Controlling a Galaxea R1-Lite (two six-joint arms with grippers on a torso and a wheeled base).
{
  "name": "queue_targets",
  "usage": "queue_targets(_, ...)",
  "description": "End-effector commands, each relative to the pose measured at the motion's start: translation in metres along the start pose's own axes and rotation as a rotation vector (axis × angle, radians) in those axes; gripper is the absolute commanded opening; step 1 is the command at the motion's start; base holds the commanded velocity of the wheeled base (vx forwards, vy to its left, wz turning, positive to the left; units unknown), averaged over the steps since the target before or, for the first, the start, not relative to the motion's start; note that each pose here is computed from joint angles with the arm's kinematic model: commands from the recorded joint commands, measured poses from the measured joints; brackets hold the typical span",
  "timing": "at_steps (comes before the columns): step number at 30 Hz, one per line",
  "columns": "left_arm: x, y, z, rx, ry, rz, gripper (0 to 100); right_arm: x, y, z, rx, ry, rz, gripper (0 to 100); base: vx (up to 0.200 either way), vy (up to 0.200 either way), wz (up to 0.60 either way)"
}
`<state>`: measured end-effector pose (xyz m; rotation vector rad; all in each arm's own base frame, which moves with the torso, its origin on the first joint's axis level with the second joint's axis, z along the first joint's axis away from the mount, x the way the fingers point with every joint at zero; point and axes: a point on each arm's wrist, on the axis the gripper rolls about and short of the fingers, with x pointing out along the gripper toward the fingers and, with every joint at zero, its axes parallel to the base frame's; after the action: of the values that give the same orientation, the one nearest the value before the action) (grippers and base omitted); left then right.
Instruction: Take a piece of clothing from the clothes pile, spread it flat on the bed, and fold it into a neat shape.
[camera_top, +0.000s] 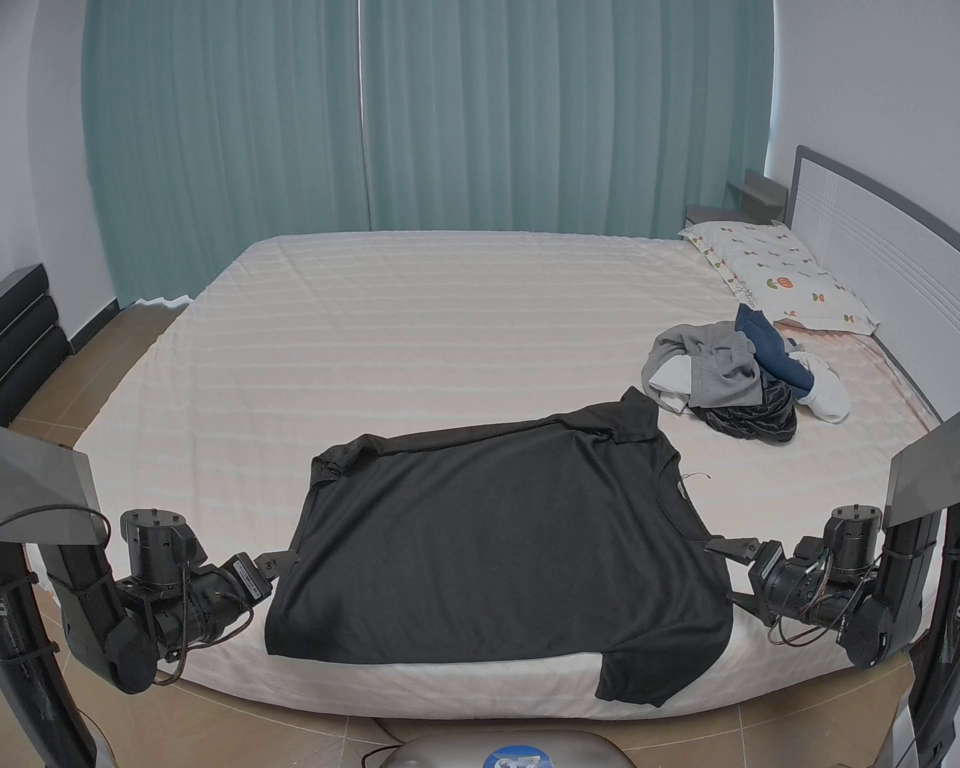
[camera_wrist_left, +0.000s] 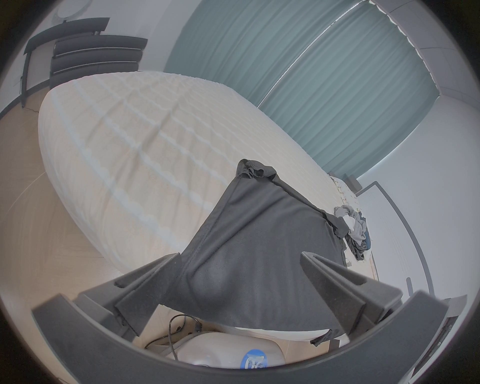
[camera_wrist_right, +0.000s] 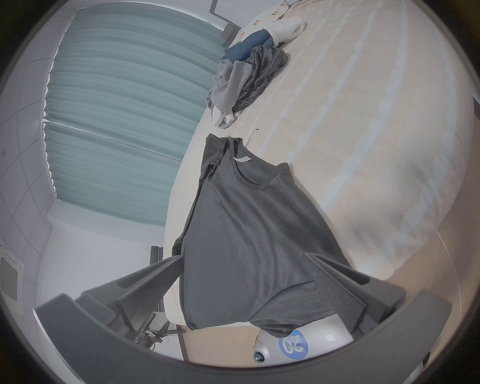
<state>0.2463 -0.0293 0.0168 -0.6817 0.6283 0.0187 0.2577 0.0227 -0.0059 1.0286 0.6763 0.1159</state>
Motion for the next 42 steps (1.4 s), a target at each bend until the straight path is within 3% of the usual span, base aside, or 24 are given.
queue_targets(1, 0.001, -0.001, 0.002, -0.002, -0.008, -0.005, 100, 0.0, 0.002, 0.001, -0.007, -0.008, 0.013, 100, 0.0, 0.2, 0.0)
queue_targets(14, 0.014, 0.005, -0.007, -0.001, 0.034, 0.025, 100, 0.001, 0.002, 0.0, -0.008, -0.005, 0.009, 100, 0.0, 0.015, 0.0)
queue_targets(23, 0.015, -0.005, -0.013, 0.009, 0.05, -0.007, 100, 0.002, 0.003, -0.002, -0.018, -0.002, 0.011, 100, 0.2, 0.0, 0.0)
queue_targets(29, 0.022, -0.017, -0.008, -0.065, 0.019, -0.045, 100, 0.002, 0.003, -0.002, -0.018, -0.002, 0.011, 100, 0.133, 0.0, 0.0)
queue_targets(42, 0.053, -0.042, 0.003, -0.043, -0.076, -0.1, 100, 0.009, -0.001, -0.013, -0.022, 0.042, -0.01, 100, 0.0, 0.0, 0.0)
